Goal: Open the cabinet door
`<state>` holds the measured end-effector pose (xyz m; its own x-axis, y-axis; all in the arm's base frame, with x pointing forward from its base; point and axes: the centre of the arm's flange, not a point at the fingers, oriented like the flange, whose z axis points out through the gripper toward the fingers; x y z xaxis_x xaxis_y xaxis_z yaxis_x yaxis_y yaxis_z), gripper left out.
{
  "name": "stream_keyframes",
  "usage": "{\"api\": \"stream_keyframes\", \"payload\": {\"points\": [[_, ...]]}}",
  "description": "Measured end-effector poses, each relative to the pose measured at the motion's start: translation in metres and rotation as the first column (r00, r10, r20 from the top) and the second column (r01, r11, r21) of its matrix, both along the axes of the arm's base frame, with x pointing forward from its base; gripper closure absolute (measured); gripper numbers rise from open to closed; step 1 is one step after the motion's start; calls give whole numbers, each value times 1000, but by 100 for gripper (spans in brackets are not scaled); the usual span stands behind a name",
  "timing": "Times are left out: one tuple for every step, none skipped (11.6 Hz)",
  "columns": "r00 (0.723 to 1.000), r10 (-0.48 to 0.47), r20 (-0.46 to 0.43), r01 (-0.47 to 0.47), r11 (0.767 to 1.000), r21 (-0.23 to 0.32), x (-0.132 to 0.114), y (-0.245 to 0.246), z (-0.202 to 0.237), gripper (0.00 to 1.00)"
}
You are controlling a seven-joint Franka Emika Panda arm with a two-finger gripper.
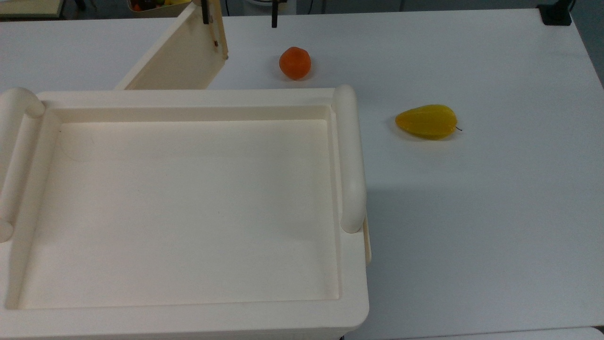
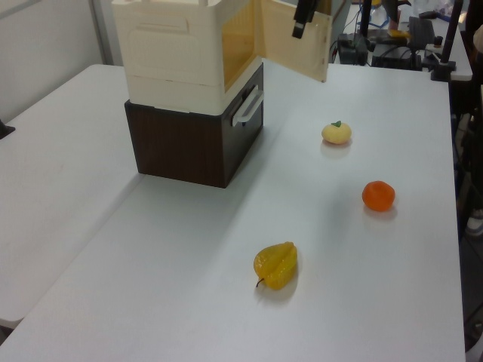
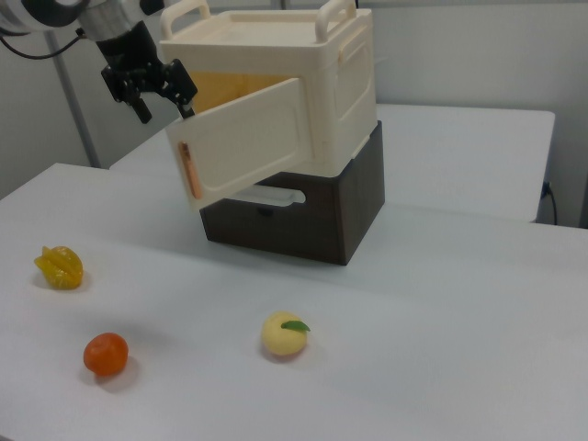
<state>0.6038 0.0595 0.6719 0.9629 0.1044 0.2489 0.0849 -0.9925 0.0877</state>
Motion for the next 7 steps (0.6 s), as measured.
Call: {"api": "stream_keyframes", "payload": {"points": [[1000, -3, -18, 3, 1000, -3, -3, -8, 1, 0], [999, -3, -33, 2, 1000, -5, -5, -11, 0, 0], [998, -3, -56, 2, 1000, -7, -6, -10, -4, 0], [996, -2, -89, 1, 1000, -10, -8, -9, -11, 0], [993, 1, -117, -3, 1000, -12, -8, -6, -21, 0], [990, 3, -144, -5, 1000, -15, -8, -5, -32, 0], [985, 0, -173, -3, 1000, -17, -9, -6, -44, 0]]}}
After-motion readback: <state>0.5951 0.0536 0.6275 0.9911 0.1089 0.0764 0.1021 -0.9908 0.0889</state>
